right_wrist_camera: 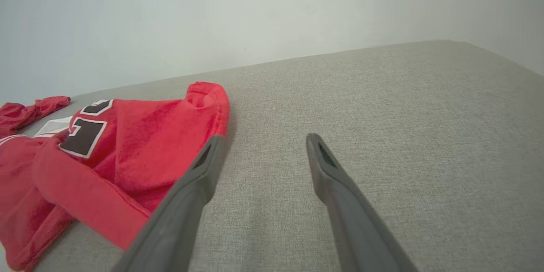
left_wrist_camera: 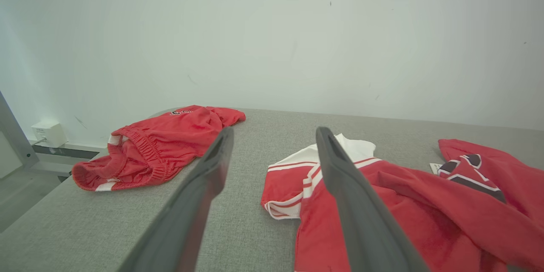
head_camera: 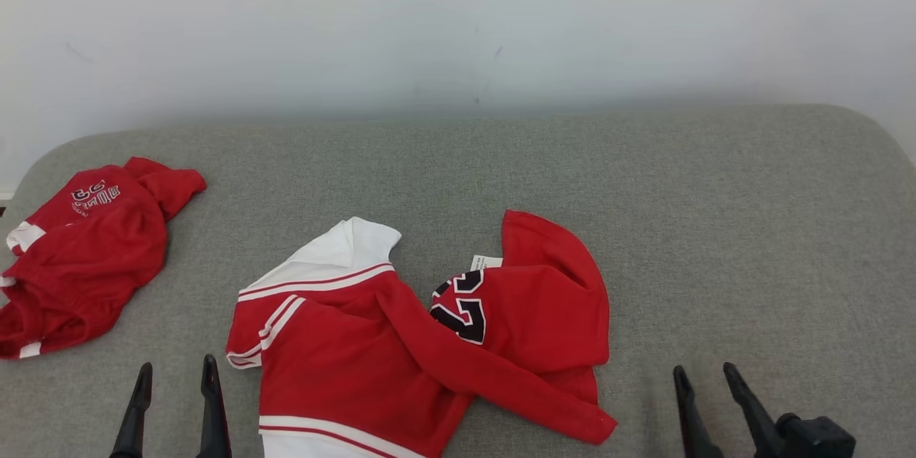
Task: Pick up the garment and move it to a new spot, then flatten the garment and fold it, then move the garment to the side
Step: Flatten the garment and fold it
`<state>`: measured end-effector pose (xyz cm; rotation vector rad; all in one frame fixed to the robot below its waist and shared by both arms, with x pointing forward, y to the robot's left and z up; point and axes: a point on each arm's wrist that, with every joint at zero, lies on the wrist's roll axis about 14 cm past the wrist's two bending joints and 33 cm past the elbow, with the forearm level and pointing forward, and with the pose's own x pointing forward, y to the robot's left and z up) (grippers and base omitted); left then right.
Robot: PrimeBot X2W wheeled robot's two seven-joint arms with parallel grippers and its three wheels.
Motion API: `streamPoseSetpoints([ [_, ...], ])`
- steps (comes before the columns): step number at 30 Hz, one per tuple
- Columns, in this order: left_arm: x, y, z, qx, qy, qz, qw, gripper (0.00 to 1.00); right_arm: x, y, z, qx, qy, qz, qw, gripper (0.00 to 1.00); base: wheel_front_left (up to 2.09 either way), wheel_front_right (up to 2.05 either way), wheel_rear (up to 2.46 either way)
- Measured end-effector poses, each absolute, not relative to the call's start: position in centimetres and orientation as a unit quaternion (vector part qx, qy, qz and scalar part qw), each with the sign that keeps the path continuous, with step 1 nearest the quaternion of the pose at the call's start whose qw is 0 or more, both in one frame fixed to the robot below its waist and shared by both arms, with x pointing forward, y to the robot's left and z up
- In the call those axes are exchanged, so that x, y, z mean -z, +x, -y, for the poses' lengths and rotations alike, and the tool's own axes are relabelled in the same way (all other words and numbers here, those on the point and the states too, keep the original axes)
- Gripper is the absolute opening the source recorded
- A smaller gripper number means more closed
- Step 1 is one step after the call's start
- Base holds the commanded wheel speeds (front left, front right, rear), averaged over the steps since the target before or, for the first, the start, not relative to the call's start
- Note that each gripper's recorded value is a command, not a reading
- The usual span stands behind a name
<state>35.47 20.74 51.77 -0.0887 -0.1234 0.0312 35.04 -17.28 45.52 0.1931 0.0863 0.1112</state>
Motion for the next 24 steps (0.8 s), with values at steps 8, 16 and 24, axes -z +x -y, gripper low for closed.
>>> streamPoseSetpoints([
  [8,-51.6,35.1,-20.6,-0.011,-0.043,0.059,0.997,1.0,-42.6,33.9,12.1,-0.14,0.09,-0.1,0.981,1.0,0.0,0.0,0.0],
  [16,-51.5,34.8,-21.0,-0.018,-0.044,0.057,0.997,1.0,-39.1,33.5,9.3,-0.184,0.087,-0.166,0.965,1.0,0.0,0.0,0.0],
  [24,-51.1,34.9,-21.6,-0.028,-0.041,0.052,0.997,1.0,-37.8,34.2,8.5,-0.194,0.087,-0.19,0.958,0.0,0.0,0.0,0.0],
])
